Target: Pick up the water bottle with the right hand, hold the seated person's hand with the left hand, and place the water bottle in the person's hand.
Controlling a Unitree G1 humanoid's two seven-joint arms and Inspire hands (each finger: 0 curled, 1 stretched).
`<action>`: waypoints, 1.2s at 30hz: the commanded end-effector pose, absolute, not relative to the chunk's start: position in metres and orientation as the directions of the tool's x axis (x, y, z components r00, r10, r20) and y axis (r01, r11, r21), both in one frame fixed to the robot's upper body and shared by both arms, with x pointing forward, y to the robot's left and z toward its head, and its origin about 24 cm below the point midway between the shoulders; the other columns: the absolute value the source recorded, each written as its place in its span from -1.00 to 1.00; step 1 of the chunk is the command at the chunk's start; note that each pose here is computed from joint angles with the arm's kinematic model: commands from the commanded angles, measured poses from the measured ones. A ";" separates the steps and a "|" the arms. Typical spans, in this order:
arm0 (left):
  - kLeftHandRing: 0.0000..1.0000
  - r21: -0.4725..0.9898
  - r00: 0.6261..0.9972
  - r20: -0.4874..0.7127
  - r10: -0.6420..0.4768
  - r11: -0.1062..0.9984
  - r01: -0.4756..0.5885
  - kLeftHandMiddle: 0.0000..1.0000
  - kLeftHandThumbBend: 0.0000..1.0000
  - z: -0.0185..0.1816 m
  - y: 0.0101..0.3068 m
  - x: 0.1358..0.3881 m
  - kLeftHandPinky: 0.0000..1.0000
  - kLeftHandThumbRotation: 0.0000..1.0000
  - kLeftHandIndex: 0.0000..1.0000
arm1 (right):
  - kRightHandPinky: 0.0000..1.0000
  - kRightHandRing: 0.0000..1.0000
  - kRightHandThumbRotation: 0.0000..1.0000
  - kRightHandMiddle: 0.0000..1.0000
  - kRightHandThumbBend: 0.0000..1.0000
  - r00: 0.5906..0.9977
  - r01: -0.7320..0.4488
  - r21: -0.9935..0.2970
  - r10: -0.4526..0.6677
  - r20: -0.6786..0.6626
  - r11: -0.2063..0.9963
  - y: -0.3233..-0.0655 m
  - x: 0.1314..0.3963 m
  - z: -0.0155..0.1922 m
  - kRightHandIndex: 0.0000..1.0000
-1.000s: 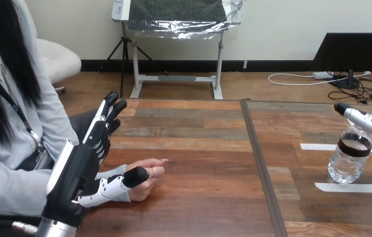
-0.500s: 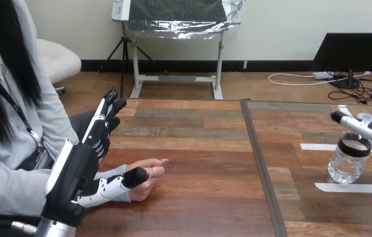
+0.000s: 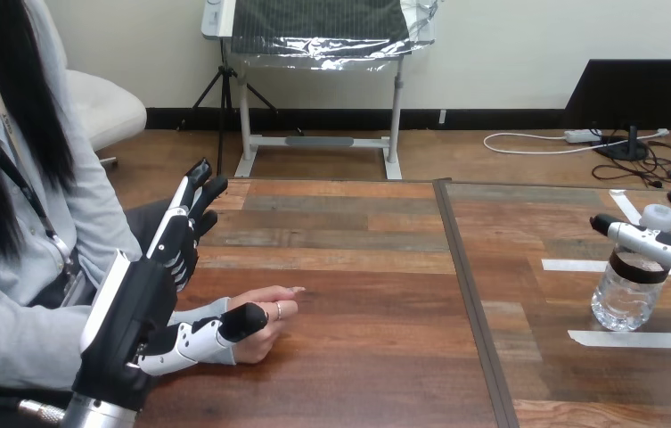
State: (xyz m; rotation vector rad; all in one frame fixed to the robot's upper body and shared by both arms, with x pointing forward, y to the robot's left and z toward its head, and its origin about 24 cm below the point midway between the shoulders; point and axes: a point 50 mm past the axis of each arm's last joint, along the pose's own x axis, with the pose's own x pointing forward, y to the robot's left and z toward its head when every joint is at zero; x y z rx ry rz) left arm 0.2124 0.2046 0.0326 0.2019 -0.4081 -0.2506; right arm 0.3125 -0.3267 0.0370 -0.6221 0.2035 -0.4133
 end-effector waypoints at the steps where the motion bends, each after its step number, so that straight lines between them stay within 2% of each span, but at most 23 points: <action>1: 1.00 0.279 0.844 0.454 -0.287 0.945 0.172 1.00 1.00 0.052 0.208 0.219 0.90 0.10 1.00 | 0.42 0.70 -0.33 0.73 0.79 0.913 0.309 -0.562 -0.405 -0.052 0.767 -0.313 0.326 0.045 0.79; 15: 1.00 0.280 0.846 0.455 -0.279 0.946 0.162 1.00 1.00 0.053 0.210 0.218 0.87 0.12 1.00 | 0.50 0.72 -0.39 0.73 0.75 0.919 0.257 -0.550 -0.377 -0.117 0.795 -0.305 0.323 0.030 0.80; 21: 1.00 0.279 0.844 0.457 -0.279 0.947 0.163 1.00 1.00 0.053 0.210 0.218 0.88 0.12 1.00 | 0.53 0.70 -0.52 0.72 0.70 0.920 0.246 -0.544 -0.371 -0.130 0.802 -0.301 0.322 0.026 0.79; 24: 1.00 0.283 0.846 0.455 -0.279 0.946 0.161 1.00 1.00 0.053 0.211 0.218 0.88 0.12 1.00 | 0.44 0.64 -0.59 0.71 0.69 0.920 0.243 -0.538 -0.368 -0.137 0.807 -0.299 0.322 0.024 0.77; 36: 1.00 0.283 0.846 0.456 -0.278 0.946 0.159 1.00 1.00 0.053 0.211 0.217 0.87 0.13 1.00 | 0.42 0.64 -0.84 0.69 0.68 0.918 0.228 -0.528 -0.361 -0.163 0.818 -0.296 0.321 0.019 0.73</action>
